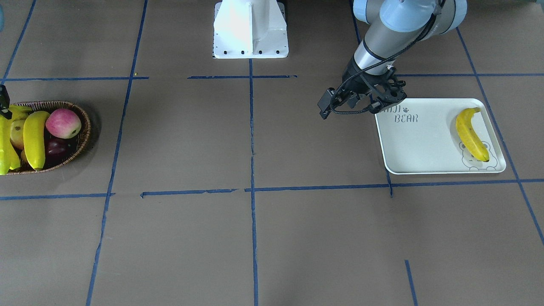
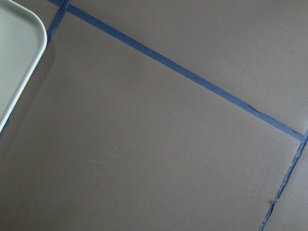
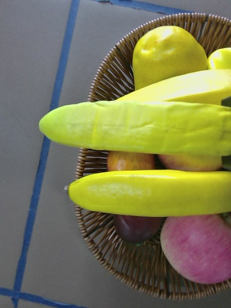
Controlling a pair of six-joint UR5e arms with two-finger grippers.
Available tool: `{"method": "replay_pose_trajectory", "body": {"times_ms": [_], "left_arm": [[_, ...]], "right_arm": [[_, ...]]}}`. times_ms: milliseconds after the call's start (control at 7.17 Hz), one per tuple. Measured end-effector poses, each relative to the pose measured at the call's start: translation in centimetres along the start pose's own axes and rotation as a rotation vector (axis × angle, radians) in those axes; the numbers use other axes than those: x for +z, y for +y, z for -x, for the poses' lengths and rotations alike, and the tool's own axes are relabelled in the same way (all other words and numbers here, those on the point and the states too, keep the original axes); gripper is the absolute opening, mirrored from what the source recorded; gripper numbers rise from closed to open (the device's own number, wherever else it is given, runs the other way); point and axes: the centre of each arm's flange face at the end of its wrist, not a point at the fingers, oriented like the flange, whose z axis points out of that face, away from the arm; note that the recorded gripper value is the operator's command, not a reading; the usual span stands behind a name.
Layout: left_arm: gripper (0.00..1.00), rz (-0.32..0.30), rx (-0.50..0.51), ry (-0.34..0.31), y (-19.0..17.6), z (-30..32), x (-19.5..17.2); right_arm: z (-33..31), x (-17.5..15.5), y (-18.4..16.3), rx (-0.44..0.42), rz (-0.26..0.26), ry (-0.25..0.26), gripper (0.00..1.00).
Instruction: Transfer all bananas from basket to plate
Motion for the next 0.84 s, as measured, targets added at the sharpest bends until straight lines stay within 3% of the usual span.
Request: {"method": "replay_pose_trajectory", "body": {"times_ms": [139, 279, 558, 836], "left_arm": [[0.99, 0.000, 0.000, 0.000, 0.0, 0.0, 0.0], [0.99, 0.000, 0.001, 0.001, 0.0, -0.1, 0.0], [0.99, 0.002, 0.002, 0.006, 0.1, -0.2, -0.1], [0.99, 0.004, 0.009, 0.035, 0.6, -0.7, -0.8]], "right_arm": [[0.2, -2.4, -0.4, 0.003, -0.048, -0.011, 0.00], [1.1, -4.7, -0.9, 0.000, -0.081, -0.058, 0.01], [4.5, -8.1, -3.1, 0.008, -0.085, -0.249, 0.01], [9.4, -11.4, -6.3, 0.063, -0.080, -0.386, 0.01]]}}
